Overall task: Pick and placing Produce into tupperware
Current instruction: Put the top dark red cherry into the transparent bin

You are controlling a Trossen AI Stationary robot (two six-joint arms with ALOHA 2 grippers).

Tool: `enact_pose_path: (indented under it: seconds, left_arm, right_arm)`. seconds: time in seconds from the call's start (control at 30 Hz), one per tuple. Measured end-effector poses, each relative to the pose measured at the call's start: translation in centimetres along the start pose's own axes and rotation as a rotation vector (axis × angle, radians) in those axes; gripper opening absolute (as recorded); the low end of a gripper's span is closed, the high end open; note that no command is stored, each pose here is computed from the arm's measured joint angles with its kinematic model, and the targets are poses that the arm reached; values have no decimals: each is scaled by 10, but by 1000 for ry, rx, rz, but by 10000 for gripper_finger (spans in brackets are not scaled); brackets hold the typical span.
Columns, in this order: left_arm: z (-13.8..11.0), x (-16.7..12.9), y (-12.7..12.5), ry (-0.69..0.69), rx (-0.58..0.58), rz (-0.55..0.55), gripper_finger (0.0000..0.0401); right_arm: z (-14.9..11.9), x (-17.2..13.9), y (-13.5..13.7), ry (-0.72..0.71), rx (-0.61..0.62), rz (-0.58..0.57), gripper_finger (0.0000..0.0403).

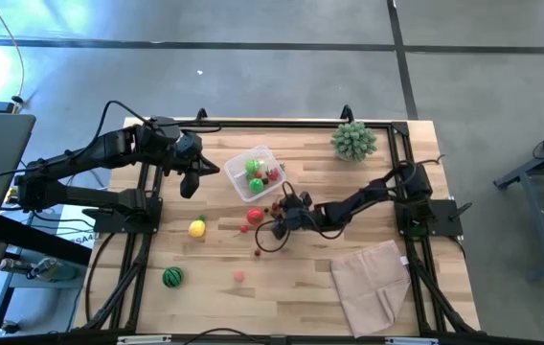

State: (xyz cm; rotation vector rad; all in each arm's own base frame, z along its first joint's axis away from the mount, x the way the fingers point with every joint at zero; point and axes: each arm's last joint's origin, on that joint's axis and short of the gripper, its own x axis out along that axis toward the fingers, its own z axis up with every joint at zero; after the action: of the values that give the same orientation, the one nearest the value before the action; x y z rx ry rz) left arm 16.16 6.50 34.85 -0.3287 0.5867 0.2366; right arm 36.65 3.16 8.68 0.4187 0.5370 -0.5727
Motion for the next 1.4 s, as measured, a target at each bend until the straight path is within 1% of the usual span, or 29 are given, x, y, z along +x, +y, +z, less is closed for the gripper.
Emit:
enact_pose_path:
  seconds: [0.27,0.47,0.9,1.4]
  left_arm:
    - [0,0,0,0,0,0,1]
    - [0,0,0,0,0,0,1]
    - [0,0,0,0,0,0,1]
    - [0,0,0,0,0,0,1]
  right_arm:
    - [6,6,-10,0,40,-28,196]
    - [9,8,-13,13,46,-21,192]
    - [8,8,-14,18,41,-18,139]
    - [6,7,-11,5,20,-11,104]
